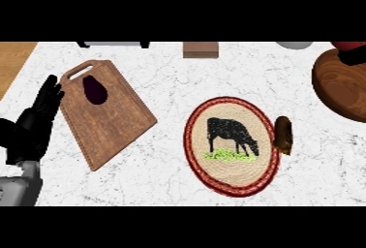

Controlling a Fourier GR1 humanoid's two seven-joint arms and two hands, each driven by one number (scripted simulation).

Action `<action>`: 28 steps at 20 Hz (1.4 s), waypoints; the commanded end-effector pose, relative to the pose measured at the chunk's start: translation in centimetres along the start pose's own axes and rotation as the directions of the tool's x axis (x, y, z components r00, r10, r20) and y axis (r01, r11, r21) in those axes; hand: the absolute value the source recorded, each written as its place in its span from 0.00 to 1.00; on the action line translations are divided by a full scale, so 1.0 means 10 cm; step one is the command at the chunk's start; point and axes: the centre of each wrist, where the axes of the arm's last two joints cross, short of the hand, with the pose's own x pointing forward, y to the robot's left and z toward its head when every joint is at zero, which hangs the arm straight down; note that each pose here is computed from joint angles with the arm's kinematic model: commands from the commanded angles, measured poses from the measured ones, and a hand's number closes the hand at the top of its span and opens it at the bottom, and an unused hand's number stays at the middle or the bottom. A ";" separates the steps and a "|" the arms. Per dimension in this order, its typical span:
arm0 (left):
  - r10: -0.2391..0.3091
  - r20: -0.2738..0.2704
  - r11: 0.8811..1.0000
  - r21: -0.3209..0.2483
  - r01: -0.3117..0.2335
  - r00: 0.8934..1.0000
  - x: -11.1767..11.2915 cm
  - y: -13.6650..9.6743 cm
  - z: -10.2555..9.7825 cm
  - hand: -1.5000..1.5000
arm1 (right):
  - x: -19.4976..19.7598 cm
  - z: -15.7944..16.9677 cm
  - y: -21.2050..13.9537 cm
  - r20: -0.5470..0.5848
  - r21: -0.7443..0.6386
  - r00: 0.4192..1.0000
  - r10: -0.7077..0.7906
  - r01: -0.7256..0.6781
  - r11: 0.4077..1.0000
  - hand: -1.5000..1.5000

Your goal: Pick the tomato from the placemat and place it in the bowl

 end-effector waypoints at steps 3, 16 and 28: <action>0.018 0.005 1.000 -0.005 -0.018 1.000 0.14 -0.08 -0.05 0.50 | -0.53 -0.37 0.04 -0.034 -0.010 0.999 -0.033 0.032 0.999 1.00; -0.004 0.020 1.000 -0.031 0.004 1.000 0.03 -0.15 -0.03 0.50 | -1.37 -0.47 0.25 -0.297 0.216 0.949 0.111 -0.046 0.975 1.00; 0.019 0.021 1.000 -0.008 -0.019 1.000 0.03 0.03 -0.12 0.50 | -1.71 -0.45 0.11 -0.181 0.022 0.863 -0.472 0.483 0.875 0.00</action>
